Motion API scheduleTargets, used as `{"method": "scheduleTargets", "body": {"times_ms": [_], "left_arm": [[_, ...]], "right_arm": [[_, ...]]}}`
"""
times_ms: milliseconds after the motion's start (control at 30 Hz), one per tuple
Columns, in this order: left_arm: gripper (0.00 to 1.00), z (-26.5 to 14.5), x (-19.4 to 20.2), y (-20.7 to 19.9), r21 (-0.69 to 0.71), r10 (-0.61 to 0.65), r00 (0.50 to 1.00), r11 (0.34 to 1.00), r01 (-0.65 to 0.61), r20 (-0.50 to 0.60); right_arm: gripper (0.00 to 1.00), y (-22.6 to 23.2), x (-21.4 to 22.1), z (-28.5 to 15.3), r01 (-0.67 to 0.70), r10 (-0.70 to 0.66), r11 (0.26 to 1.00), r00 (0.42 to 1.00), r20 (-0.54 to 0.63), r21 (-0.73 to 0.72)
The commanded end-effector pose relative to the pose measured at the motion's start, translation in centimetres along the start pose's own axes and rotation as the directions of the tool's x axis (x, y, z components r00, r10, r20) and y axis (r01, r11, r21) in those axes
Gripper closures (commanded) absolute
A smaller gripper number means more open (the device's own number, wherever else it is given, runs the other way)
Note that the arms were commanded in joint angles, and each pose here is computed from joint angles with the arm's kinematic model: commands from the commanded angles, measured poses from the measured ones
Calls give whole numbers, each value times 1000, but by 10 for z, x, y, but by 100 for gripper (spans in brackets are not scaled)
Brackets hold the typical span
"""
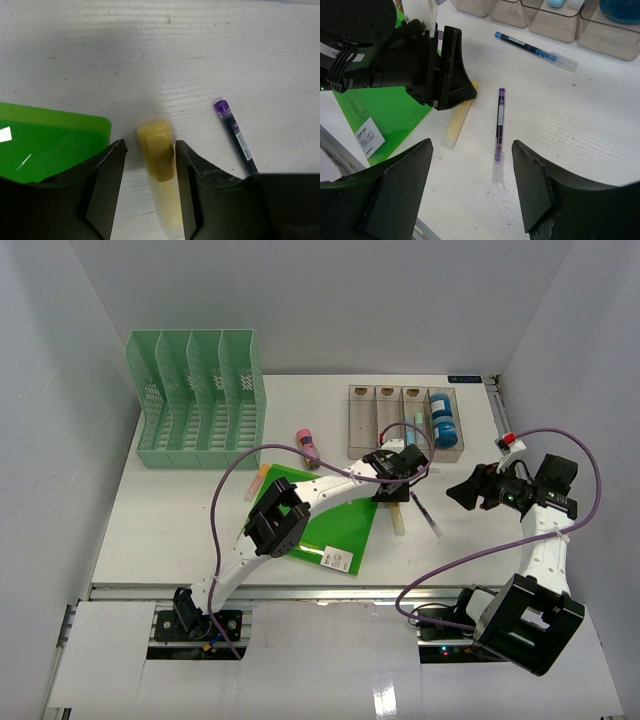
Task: Organize the desk
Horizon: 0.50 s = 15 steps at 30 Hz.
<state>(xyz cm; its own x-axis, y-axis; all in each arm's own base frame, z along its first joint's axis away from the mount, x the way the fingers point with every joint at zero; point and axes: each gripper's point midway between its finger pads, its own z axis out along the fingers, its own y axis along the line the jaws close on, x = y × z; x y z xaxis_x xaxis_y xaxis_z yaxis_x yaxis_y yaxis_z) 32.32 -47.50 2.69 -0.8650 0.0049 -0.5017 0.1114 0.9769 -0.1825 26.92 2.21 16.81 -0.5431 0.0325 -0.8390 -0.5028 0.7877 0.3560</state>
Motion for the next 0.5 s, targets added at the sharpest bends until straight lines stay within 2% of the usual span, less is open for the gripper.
{"method": "scheduleTargets", "body": {"times_ms": [0, 100, 267, 400, 467], "left_arm": [[46, 37, 71, 51, -165, 88, 975, 979, -123, -203], [54, 38, 74, 49, -159, 83, 975, 980, -118, -208], [65, 31, 73, 40, -110, 74, 978, 989, -97, -197], [80, 14, 65, 22, -20, 56, 982, 998, -60, -180], [86, 6, 62, 11, 34, 42, 983, 999, -36, -177]], "right_arm": [[29, 7, -2, -2, 14, -14, 999, 1000, 18, -32], [29, 11, -2, -2, 34, -33, 998, 999, 22, -52], [27, 29, -7, -4, 144, -143, 978, 990, 17, -149], [26, 47, -1, -1, 230, -249, 946, 967, -57, -228], [26, 53, 12, 2, 231, -267, 940, 956, -121, -252]]}}
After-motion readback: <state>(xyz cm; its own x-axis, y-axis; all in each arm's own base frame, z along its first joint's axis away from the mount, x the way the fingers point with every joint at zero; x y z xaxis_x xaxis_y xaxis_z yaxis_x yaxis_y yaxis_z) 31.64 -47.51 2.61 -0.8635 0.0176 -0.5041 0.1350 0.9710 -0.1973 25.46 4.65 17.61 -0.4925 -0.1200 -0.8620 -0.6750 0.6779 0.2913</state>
